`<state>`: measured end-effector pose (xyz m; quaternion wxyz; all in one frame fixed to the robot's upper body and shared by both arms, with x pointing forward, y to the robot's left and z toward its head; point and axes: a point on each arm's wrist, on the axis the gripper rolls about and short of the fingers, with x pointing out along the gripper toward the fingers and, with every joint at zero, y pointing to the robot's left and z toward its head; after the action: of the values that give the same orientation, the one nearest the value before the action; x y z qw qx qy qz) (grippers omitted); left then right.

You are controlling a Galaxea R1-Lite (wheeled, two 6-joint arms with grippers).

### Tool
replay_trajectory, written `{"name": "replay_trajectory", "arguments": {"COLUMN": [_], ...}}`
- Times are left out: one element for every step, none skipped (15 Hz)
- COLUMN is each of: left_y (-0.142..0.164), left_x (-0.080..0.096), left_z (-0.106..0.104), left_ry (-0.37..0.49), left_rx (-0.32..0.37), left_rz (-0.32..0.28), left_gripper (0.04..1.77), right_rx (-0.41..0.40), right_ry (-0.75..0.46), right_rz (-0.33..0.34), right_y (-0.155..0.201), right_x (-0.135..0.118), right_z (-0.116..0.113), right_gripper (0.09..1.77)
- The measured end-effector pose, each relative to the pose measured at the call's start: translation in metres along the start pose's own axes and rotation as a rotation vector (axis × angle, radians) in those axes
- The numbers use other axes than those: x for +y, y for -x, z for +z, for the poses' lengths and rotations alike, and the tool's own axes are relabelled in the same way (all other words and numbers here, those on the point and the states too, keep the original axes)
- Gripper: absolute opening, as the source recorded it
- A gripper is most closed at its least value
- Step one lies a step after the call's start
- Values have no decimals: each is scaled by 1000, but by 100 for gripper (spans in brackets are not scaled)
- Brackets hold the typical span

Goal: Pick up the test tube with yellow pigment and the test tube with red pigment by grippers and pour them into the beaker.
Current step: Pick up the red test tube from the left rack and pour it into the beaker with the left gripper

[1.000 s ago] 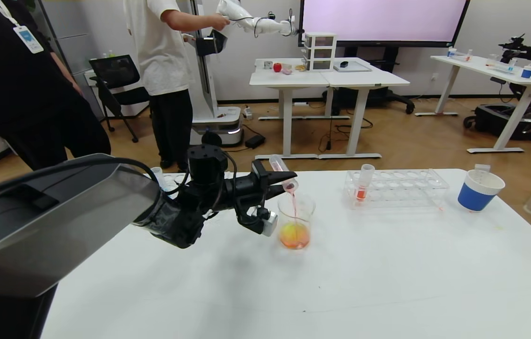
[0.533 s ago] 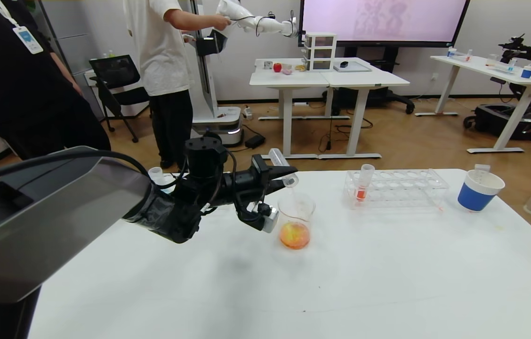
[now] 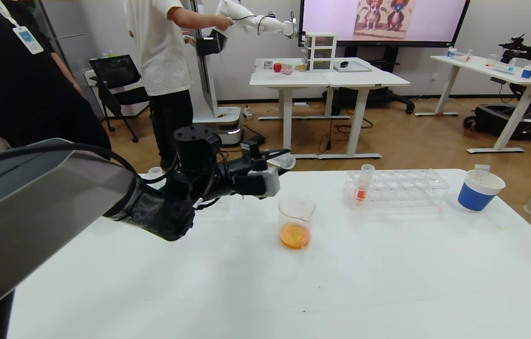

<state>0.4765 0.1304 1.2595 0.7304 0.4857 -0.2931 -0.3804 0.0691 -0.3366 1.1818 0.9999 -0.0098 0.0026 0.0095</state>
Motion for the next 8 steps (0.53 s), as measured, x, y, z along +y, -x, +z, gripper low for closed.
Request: {"name": "replay_trajectory", "arguments": {"left_y": [1, 2, 2, 2, 1, 1, 1, 2], "left_x": [7, 13, 18, 21, 22, 24, 27, 28], "left_z": [3, 6, 9, 13, 17, 22, 25, 24], "left_ry": [106, 217, 337, 474, 604, 716, 813, 898], "left_rx": [35, 79, 132, 190, 227, 262, 311, 366], "left_rz": [80, 178, 289, 407, 507, 606, 698, 759], "left_gripper": [50, 50, 50, 50, 50, 50, 50, 50], "right_rx": [0, 0, 0, 0, 0, 0, 0, 0], "right_ry": [0, 0, 0, 0, 0, 0, 0, 0], "right_rz": [0, 0, 0, 0, 0, 0, 0, 0], "right_y": [0, 0, 0, 0, 0, 0, 0, 0], "right_x": [0, 0, 0, 0, 0, 0, 0, 0], "right_z": [0, 0, 0, 0, 0, 0, 0, 0], "right_gripper": [174, 174, 174, 174, 174, 174, 174, 174]}}
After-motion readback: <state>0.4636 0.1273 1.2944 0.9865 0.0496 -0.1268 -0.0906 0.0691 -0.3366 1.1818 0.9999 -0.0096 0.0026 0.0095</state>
